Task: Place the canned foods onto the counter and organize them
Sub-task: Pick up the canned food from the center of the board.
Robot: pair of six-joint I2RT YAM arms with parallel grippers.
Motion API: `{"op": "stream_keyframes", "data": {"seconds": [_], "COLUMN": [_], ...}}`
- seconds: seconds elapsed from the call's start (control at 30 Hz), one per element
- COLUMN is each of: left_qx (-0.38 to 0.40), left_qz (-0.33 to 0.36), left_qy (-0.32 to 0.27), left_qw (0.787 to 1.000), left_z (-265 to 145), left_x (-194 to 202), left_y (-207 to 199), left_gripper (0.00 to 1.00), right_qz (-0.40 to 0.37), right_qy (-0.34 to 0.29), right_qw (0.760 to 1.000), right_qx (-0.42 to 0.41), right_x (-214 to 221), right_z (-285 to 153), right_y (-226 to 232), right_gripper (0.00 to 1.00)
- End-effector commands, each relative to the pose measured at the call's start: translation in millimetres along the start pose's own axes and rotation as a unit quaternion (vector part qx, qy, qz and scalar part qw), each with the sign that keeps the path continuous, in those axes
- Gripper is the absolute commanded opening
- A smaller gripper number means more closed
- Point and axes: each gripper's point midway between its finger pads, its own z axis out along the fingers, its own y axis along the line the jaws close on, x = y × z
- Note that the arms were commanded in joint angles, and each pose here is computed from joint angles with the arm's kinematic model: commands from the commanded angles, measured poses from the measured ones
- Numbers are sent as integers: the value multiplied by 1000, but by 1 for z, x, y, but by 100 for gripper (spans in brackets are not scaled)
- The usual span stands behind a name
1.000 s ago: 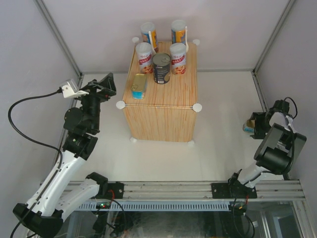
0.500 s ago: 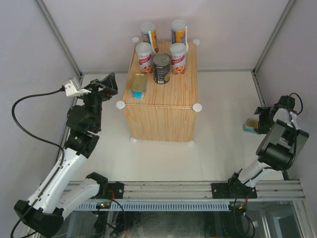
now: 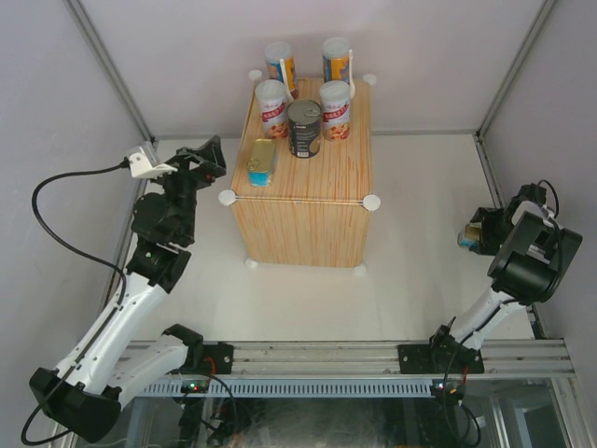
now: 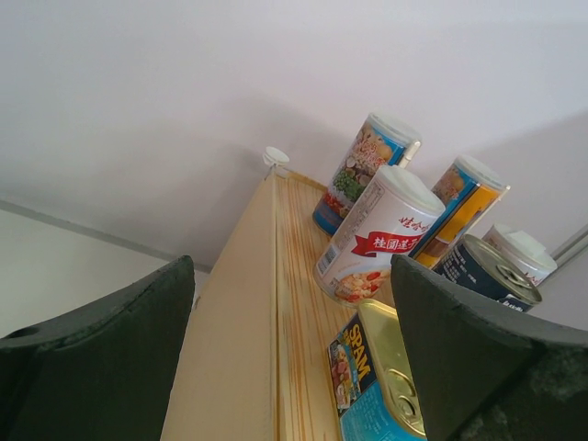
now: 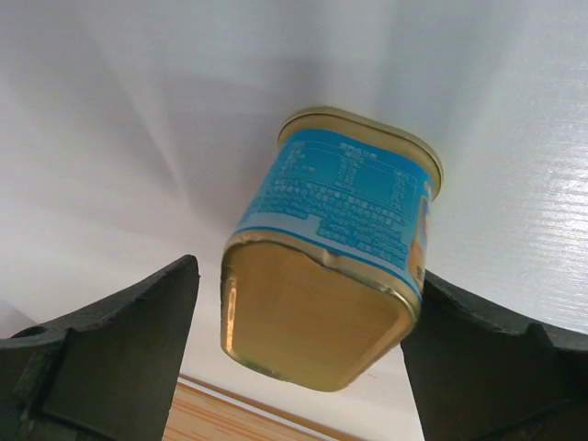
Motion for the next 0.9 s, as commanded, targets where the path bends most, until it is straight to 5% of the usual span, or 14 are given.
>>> {"op": "stream_keyframes", "data": {"seconds": [0.0, 0.13, 0.27, 0.33, 0.87], "left_qx": [1, -2, -4, -3, 92], "left_qz": [-9, -7, -8, -9, -53], "left_qy": [-29, -27, -28, -29, -28], "left_qw": [1000, 1000, 1000, 1000, 994], "left_z": [5, 4, 1, -1, -27], "left_x": [-21, -20, -20, -21, -59], "left_y": [-5, -3, -1, 0, -43], "left_gripper": [91, 91, 91, 91, 91], "right_qz": [2, -8, -20, -31, -144], "right_qy": [-7, -5, 1, 4, -9], "right_qw": [1000, 1000, 1000, 999, 968], "right_qx": [-7, 0, -12, -21, -207], "right_x": [-2, 4, 11, 15, 51], "right_z": [0, 4, 4, 2, -86], "right_y": [14, 11, 12, 15, 80], "right_gripper": [80, 55, 12, 0, 0]}}
